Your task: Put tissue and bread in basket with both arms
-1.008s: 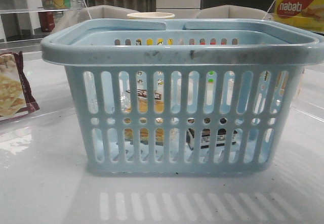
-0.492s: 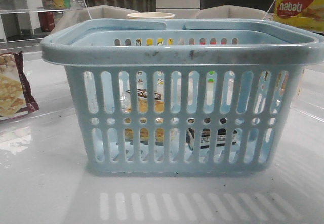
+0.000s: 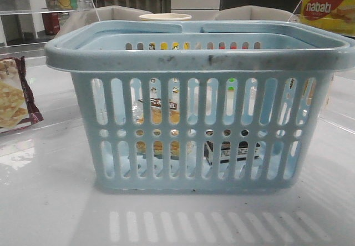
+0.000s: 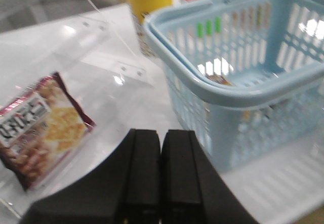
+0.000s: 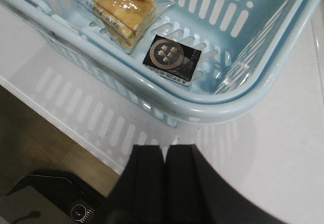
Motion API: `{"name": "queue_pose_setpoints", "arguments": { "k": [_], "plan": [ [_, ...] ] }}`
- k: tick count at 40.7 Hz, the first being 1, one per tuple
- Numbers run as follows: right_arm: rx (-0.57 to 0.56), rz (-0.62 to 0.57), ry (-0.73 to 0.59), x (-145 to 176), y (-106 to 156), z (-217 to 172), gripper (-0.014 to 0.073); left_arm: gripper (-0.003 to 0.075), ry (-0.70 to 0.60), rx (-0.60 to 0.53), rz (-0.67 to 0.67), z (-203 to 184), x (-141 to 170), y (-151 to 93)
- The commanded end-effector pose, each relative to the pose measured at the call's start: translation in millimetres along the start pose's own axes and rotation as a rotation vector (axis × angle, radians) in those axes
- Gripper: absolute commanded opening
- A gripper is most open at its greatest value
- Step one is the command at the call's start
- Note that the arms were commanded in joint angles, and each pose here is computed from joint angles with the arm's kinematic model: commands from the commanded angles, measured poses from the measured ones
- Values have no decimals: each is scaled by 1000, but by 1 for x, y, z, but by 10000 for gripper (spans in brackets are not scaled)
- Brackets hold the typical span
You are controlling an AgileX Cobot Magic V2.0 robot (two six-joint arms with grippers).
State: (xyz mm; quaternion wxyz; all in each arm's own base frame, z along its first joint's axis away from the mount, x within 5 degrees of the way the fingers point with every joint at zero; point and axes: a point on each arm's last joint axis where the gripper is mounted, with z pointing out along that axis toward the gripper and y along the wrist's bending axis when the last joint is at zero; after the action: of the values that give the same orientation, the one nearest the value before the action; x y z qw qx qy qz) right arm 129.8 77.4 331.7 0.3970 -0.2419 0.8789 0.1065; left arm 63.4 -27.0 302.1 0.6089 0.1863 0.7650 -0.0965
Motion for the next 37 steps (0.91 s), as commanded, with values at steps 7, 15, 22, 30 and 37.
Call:
{"name": "queue_pose_setpoints", "arguments": {
  "k": [7,15,22,30,37],
  "plan": [
    [8,-19,-90,-12,-1,-7,57,91,-330,-287,-28,-5,44,11],
    [8,-19,-90,-12,-1,-7,57,91,-356,-343,-62,0,78,11],
    [8,-19,-87,-12,-1,-7,57,91,-385,-347,-58,2,87,11],
    [8,-19,-81,-11,-1,-7,57,91,-423,-338,-50,1,84,10],
    [8,-19,-81,-11,-1,-7,57,91,-418,-338,-51,2,84,10]
  ]
}}
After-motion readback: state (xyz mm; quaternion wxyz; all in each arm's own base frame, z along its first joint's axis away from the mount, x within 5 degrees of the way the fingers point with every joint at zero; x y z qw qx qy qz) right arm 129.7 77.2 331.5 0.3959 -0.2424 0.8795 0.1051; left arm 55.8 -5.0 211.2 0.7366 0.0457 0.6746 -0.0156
